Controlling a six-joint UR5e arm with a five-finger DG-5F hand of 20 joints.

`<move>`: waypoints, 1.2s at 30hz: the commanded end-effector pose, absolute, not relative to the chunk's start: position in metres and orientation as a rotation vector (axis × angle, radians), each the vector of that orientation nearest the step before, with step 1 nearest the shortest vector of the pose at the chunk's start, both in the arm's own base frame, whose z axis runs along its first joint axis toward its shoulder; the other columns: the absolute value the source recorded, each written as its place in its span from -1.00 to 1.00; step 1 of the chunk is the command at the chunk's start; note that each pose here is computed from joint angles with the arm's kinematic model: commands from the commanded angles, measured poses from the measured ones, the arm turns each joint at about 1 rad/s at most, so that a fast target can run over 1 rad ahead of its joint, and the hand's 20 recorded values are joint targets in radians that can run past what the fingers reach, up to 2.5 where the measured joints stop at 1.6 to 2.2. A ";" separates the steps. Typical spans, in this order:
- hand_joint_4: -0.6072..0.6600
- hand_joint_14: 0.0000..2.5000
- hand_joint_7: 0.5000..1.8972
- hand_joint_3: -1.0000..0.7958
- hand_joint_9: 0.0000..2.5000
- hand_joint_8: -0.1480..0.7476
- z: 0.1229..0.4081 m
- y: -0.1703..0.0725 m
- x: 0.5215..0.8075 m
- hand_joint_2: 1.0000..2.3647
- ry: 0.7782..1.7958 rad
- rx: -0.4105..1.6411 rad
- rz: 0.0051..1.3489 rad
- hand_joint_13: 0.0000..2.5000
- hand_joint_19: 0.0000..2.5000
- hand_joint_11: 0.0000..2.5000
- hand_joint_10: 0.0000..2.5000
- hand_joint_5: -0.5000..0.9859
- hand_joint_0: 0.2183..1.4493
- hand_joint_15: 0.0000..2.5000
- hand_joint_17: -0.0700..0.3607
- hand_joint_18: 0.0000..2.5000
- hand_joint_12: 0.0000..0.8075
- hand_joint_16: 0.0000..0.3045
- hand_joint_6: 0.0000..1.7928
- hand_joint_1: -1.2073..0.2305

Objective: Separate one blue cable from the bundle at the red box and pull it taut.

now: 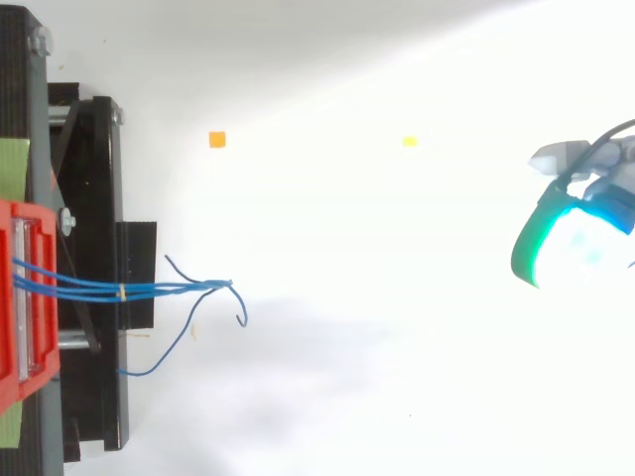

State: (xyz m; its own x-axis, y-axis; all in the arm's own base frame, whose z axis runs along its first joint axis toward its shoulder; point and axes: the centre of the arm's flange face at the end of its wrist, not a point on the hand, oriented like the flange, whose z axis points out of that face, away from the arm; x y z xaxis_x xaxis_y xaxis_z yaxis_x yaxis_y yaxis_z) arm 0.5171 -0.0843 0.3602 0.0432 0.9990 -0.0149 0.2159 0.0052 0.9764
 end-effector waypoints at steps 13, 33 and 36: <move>-0.13 -1.00 -0.75 -0.44 -1.00 -0.60 0.360 -0.082 0.517 -1.00 1.341 1.380 1.058 -1.00 -0.54 -0.94 -1.00 -0.73 -0.48 -0.81 -0.14 -0.98 -0.18 -0.67 -0.44 -0.10; 0.39 -0.99 -0.46 -0.42 -0.50 0.12 0.378 -0.073 0.544 -1.00 1.178 1.139 0.883 -0.57 -0.62 -0.67 -0.99 -0.58 -0.46 -0.74 -0.14 -0.56 -0.02 -0.66 -0.44 -0.19; 0.39 -0.99 -0.46 -0.42 -0.50 0.12 0.364 -0.068 0.554 -1.00 1.174 1.158 0.860 -0.57 -0.62 -0.67 -0.99 -0.58 -0.46 -0.74 -0.14 -0.56 -0.01 -0.66 -0.44 -0.19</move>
